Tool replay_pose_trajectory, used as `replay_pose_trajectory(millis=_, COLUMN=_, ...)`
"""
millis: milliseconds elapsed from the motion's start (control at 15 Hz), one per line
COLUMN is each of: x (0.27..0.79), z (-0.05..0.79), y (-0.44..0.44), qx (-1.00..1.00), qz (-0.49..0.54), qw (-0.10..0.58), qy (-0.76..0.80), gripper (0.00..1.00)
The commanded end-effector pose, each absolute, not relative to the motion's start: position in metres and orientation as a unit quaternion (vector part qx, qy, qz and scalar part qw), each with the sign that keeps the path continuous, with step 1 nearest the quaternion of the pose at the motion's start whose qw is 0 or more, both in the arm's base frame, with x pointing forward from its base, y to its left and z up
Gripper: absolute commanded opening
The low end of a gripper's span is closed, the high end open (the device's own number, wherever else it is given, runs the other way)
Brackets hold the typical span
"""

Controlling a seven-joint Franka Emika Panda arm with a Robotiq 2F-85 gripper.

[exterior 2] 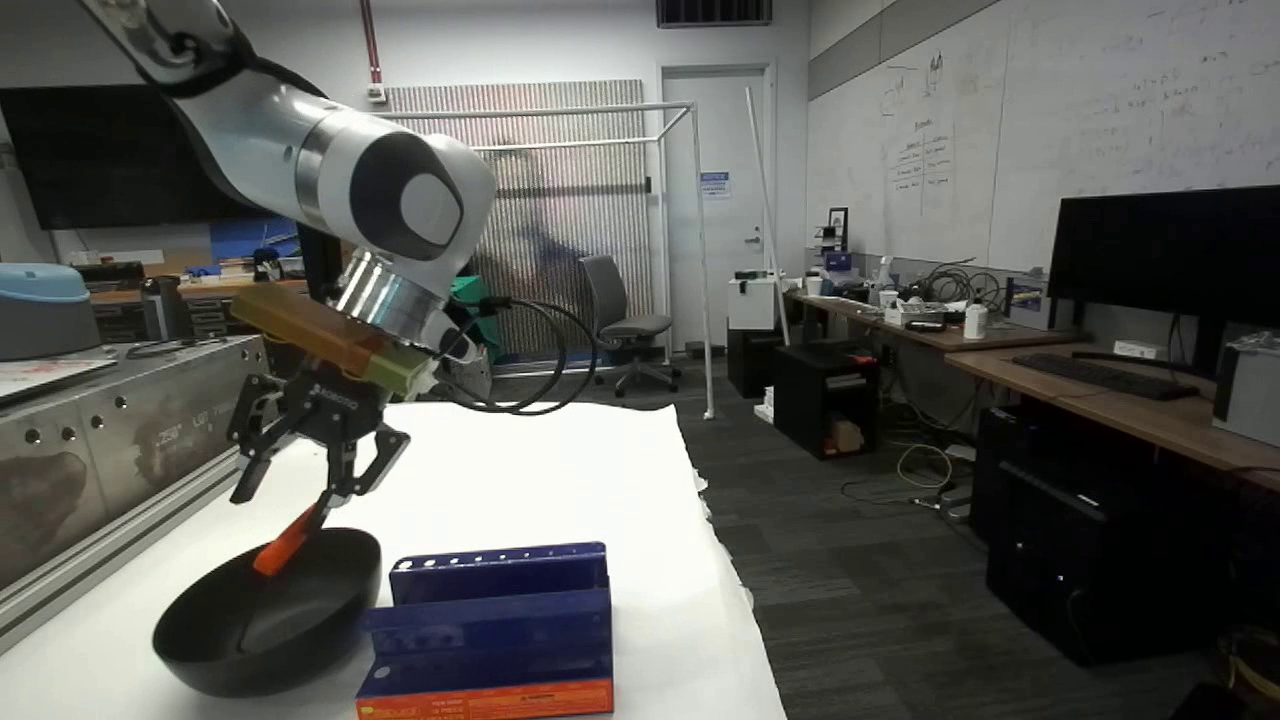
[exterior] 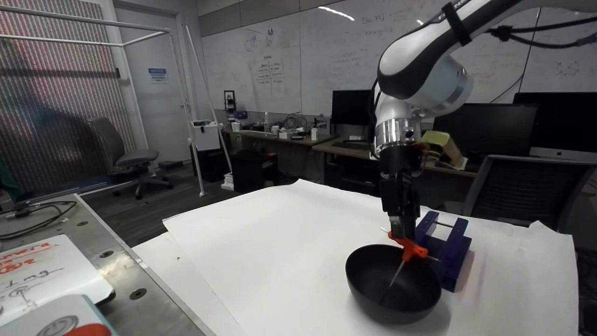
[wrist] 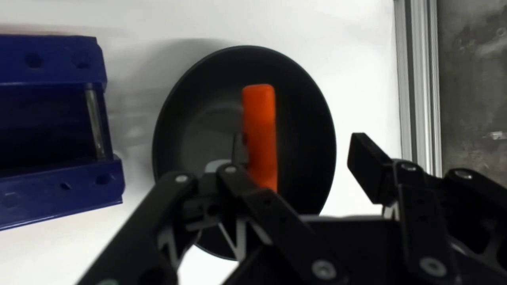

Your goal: Put the orange object in the bowl

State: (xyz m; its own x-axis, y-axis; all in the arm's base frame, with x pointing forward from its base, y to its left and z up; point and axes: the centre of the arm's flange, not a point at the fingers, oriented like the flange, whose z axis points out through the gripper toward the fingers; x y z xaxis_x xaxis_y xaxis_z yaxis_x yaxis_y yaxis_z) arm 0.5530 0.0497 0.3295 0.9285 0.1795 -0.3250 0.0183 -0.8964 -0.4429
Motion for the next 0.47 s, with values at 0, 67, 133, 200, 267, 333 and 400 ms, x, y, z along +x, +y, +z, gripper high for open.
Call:
replay_pose_trajectory(millis=0, x=0.543, z=0.398, y=0.051, qx=-0.954, qz=0.199, qw=0.216, qy=-0.058, gripper=0.96)
replay_pose_trajectory(millis=67, x=0.538, z=0.413, y=0.052, qx=-0.955, qz=0.197, qw=0.215, qy=-0.059, gripper=1.0)
replay_pose_trajectory(millis=133, x=0.531, z=0.43, y=0.053, qx=-0.956, qz=0.192, qw=0.211, qy=-0.067, gripper=1.0)
replay_pose_trajectory(millis=200, x=0.526, z=0.444, y=0.053, qx=-0.958, qz=0.184, qw=0.208, qy=-0.072, gripper=1.0)
replay_pose_trajectory(millis=267, x=0.52, z=0.457, y=0.053, qx=-0.96, qz=0.176, qw=0.203, qy=-0.08, gripper=1.0)
replay_pose_trajectory(millis=333, x=0.514, z=0.464, y=0.053, qx=-0.962, qz=0.169, qw=0.197, qy=-0.088, gripper=1.0)
replay_pose_trajectory(millis=400, x=0.511, z=0.471, y=0.052, qx=-0.964, qz=0.163, qw=0.189, qy=-0.094, gripper=1.0)
